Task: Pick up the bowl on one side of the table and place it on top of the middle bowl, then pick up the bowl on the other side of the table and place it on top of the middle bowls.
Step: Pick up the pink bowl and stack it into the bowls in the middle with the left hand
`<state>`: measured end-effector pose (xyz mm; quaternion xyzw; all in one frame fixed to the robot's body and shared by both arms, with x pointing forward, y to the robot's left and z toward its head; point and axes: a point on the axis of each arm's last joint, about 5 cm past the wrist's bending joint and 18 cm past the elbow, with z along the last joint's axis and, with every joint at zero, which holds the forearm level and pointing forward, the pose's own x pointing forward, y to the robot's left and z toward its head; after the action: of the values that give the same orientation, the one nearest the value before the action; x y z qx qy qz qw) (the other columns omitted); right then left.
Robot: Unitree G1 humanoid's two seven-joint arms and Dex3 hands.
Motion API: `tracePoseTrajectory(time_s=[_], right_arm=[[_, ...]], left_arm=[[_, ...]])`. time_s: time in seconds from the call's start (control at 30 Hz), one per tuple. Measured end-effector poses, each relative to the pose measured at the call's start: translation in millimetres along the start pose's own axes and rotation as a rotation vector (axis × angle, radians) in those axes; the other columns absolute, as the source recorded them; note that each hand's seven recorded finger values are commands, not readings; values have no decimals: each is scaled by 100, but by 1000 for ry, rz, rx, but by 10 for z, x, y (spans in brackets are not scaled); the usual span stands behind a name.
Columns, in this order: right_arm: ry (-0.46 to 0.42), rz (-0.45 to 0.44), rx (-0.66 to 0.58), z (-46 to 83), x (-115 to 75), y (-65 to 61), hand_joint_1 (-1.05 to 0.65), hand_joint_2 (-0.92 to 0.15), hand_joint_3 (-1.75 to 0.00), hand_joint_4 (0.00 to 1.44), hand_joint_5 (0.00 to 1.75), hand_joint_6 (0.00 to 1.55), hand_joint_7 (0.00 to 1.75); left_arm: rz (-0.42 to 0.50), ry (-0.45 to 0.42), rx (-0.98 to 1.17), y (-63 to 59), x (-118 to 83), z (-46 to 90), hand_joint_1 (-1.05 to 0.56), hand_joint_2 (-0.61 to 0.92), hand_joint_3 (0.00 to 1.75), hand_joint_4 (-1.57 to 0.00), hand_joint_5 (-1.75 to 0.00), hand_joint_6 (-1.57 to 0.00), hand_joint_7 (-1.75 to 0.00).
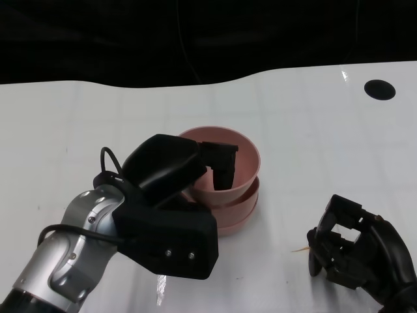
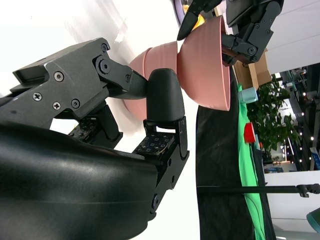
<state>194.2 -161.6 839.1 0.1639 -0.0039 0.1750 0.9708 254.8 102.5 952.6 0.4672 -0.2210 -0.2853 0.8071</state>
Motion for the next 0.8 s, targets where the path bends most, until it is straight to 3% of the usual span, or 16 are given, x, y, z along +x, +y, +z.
tracePoseTrajectory(time_s=[0.2,0.33,0.5,0.8], right_arm=[[-1,0,2,-1,1,3,-16,-62,-93,88,175,76,154],[-7,-1,3,-3,3,10,-17,-62,-94,88,175,76,154],[-7,-1,5,-5,5,14,-17,-61,-94,88,175,76,154],[-8,-5,6,-8,7,20,-16,-61,-96,87,175,76,154]], left_arm=[[-5,2,4,-13,-1,-13,-1,85,27,-72,-169,-83,-122],[3,0,5,-15,-1,-14,-2,88,19,-75,-161,-89,-109],[0,10,-1,-38,-3,-38,-4,92,14,-74,-165,-89,-111],[-10,23,-33,-73,0,-65,-7,92,22,-74,-167,-86,-119]])
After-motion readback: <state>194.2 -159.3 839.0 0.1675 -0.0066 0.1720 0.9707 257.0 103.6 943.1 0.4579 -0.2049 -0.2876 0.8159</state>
